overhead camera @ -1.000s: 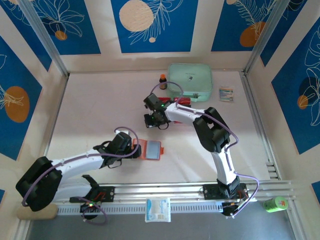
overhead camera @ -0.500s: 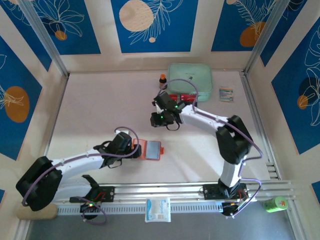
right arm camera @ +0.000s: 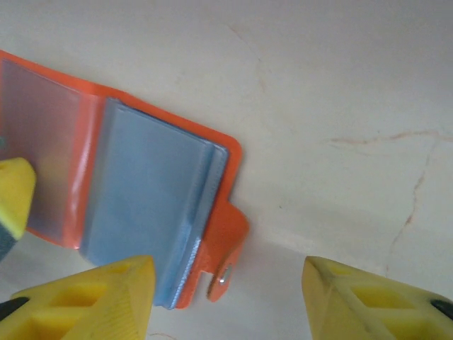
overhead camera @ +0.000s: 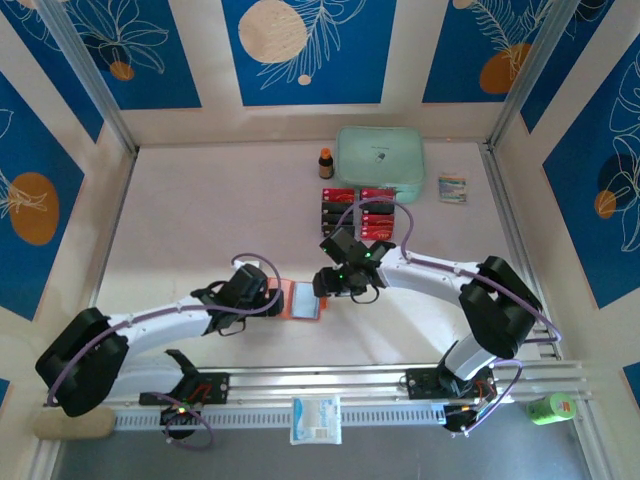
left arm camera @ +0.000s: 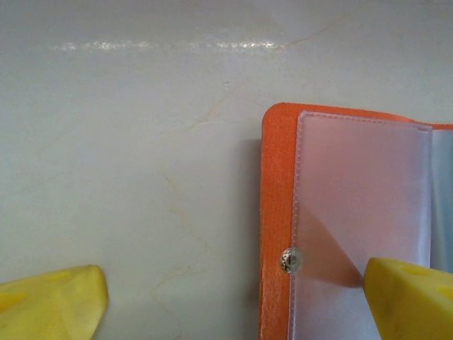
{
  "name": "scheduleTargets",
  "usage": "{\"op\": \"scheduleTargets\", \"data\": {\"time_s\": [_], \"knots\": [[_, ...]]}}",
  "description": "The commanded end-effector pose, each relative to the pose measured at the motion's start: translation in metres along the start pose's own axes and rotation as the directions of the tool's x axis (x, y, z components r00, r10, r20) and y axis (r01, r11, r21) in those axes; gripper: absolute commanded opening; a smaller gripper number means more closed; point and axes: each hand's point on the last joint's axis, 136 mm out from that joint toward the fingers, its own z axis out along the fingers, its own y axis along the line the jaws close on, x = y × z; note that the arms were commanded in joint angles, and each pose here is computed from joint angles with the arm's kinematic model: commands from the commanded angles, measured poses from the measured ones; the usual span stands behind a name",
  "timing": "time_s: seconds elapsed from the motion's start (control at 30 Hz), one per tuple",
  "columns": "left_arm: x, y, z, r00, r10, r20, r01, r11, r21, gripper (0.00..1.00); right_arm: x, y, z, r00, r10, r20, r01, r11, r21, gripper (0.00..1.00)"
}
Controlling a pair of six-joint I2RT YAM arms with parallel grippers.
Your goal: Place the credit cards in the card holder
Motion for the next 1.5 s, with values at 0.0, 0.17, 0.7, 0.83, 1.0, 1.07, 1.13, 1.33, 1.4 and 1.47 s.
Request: {"op": "scheduleTargets", "data": {"time_s": [0.0, 0.17, 0.7, 0.83, 1.0, 1.07, 1.13, 1.33, 1.4, 1.47], "knots": [[-0.002, -0.019, 0.004, 1.000, -0.009, -0.007, 0.010, 0.997, 0.073, 0.95, 0.005, -0.002, 0.001, 1.000, 0.025, 0.002, -0.025, 1.000, 0.013, 0.57], [-0.002, -0.021, 0.004, 1.000, -0.002, -0.007, 0.003, 0.998, 0.070, 0.95, 0.011, 0.000, 0.011, 0.999, 0.029, -0.024, -0.029, 1.000, 0.001, 0.52], [-0.006, -0.026, 0.008, 1.000, 0.015, -0.008, -0.015, 0.998, 0.064, 0.95, 0.010, -0.017, 0.021, 0.995, 0.090, -0.034, -0.090, 0.996, 0.012, 0.07], [-0.009, -0.030, 0.010, 1.000, 0.020, -0.006, -0.019, 0.997, 0.070, 0.95, 0.006, -0.025, 0.019, 0.993, 0.116, -0.022, -0.115, 0.993, 0.014, 0.00], [-0.015, -0.036, 0.011, 1.000, 0.031, 0.002, -0.031, 0.996, 0.078, 0.96, -0.007, -0.035, 0.010, 0.989, 0.148, 0.015, -0.148, 0.989, 0.000, 0.00], [-0.018, -0.039, 0.011, 0.999, 0.036, 0.004, -0.036, 0.996, 0.080, 0.96, -0.013, -0.037, 0.005, 0.987, 0.158, 0.027, -0.158, 0.987, -0.013, 0.00], [-0.021, -0.042, 0.012, 0.999, 0.039, 0.006, -0.040, 0.996, 0.085, 0.96, -0.016, -0.035, 0.001, 0.987, 0.155, 0.030, -0.154, 0.987, -0.039, 0.00], [-0.022, -0.043, 0.011, 0.999, 0.040, 0.008, -0.040, 0.995, 0.090, 0.96, -0.004, -0.012, -0.009, 0.990, 0.139, 0.006, -0.137, 0.985, -0.103, 0.40], [-0.020, -0.041, 0.011, 0.999, 0.036, 0.008, -0.036, 0.995, 0.088, 0.96, 0.002, -0.001, -0.010, 0.993, 0.119, -0.002, -0.119, 0.986, -0.113, 0.51], [-0.018, -0.040, 0.010, 0.999, 0.034, 0.006, -0.034, 0.996, 0.087, 0.96, 0.009, 0.007, -0.009, 0.995, 0.100, -0.017, -0.102, 0.989, -0.105, 0.58]]}}
